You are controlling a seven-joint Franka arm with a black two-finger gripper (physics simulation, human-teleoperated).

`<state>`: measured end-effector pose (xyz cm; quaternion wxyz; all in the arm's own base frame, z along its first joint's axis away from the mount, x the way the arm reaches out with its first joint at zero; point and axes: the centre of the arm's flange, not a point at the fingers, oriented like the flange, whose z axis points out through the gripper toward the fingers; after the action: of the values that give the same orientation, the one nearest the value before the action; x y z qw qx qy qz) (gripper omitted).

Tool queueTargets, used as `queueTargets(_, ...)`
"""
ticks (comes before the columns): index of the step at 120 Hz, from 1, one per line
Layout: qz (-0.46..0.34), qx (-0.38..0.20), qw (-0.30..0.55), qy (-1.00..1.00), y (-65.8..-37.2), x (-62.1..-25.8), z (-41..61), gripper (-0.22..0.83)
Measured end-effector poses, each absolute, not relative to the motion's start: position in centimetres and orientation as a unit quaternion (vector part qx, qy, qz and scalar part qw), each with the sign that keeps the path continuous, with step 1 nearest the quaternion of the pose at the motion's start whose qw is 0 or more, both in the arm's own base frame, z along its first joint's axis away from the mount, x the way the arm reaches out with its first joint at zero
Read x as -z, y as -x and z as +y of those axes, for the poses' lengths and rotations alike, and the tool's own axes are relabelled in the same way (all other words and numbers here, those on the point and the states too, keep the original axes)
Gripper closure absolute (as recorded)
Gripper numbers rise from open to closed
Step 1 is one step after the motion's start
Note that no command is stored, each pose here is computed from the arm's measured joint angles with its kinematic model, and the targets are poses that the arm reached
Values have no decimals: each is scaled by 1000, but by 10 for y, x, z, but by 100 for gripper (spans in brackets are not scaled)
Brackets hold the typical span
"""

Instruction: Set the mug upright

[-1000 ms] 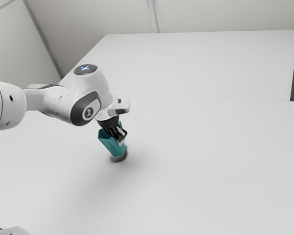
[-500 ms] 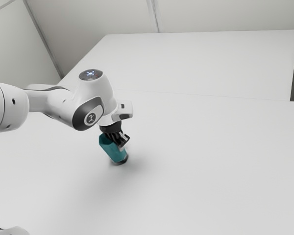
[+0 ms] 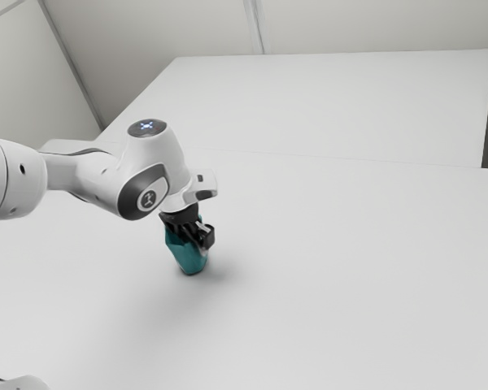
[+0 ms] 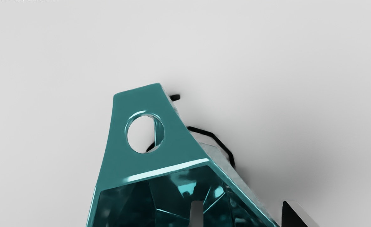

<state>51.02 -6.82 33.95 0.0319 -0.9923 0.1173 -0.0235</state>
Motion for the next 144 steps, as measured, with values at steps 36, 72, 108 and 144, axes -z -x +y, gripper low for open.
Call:
queueTargets(36, 121, 30, 42, 991, -509, -349, -78, 10)
queueTargets(72, 114, 34, 59, 991, -519, -390, -86, 2)
queueTargets(108, 86, 64, 40, 993, -550, -513, -98, 1)
queueTargets(144, 51, 86, -1, 995, -560, -628, -81, 0)
